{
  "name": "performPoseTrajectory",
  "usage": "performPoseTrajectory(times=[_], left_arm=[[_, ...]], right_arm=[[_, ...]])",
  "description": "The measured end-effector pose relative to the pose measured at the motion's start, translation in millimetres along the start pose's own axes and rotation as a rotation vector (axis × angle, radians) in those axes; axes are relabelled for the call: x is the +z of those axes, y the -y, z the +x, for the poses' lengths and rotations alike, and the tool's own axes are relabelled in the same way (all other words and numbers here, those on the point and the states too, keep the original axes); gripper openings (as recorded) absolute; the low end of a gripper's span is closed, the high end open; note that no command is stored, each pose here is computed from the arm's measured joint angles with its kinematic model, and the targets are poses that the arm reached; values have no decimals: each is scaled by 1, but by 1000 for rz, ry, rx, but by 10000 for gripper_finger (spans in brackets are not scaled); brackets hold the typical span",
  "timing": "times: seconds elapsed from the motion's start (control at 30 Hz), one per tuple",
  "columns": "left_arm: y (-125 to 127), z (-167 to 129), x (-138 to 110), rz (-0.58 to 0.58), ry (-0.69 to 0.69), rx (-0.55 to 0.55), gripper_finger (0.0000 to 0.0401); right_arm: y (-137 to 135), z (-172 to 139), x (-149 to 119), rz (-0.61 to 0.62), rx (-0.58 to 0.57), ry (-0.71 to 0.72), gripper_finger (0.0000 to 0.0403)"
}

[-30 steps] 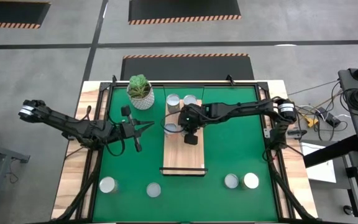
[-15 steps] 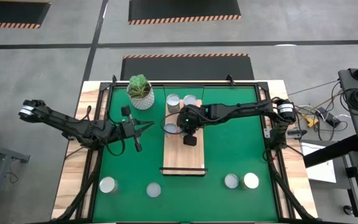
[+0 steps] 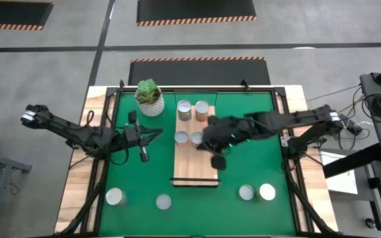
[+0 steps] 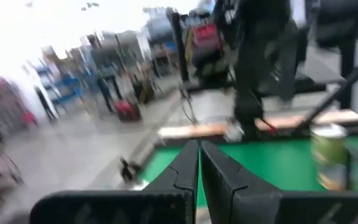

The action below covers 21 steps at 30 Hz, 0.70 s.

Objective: Pick and place cans onto a shelf
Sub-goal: Put the canned pears on the shelf

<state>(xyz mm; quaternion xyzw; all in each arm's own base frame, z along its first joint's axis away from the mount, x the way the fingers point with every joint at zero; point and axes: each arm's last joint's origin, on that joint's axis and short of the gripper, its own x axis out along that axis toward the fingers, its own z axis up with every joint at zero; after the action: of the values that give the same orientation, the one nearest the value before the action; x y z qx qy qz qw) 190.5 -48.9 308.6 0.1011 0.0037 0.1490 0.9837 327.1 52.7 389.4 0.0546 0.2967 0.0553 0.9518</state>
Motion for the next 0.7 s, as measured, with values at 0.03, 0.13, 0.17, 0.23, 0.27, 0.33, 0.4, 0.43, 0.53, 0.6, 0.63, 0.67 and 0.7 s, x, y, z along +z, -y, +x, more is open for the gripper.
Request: performPoseTrajectory(times=[0.03, 0.13, 0.17, 0.23, 0.27, 0.33, 0.4, 0.43, 0.53, 0.6, 0.63, 0.67, 0.7], left_arm=[[2, 0, -2, -24, -28, -13, 0], [7, -2, -7, -91, -108, -43, 0], [8, -2, -9, -115, -126, -47, 0], [10, -2, -11, -135, -142, -52, 0], [11, -2, -11, -135, -143, -54, 0], [11, -2, -10, -141, -142, -53, 0], [11, -1, -8, -163, -137, -52, 0], [11, -1, -7, -174, -136, -51, 0], [11, -1, -7, -180, -139, -51, 0], [11, 0, -8, -176, -141, -51, 0], [12, 0, -9, -169, -144, -51, 0], [12, 0, -10, -159, -146, -51, 0], [12, 0, -10, -144, -149, -52, 0]], right_arm=[[-7, -6, -1, 26, 18, 3, 9], [-25, -21, -8, 128, 52, -38, 9], [-32, -23, -12, 156, 60, -71, 9], [-43, -21, -23, 230, 65, -160, 9], [-50, -18, -30, 268, 59, -216, 9], [-65, -11, -47, 317, 40, -332, 9], [-81, -6, -63, 361, 16, -431, 9], [-88, -4, -70, 388, 1, -476, 9], [-101, -4, -88, 478, -63, -626, 9], [-102, -4, -98, 563, -129, -740, 9], [-100, -6, -103, 603, -183, -795, 8], [-98, -9, -109, 639, -247, -848, 8], [-96, -13, -113, 669, -298, -896, 8]])
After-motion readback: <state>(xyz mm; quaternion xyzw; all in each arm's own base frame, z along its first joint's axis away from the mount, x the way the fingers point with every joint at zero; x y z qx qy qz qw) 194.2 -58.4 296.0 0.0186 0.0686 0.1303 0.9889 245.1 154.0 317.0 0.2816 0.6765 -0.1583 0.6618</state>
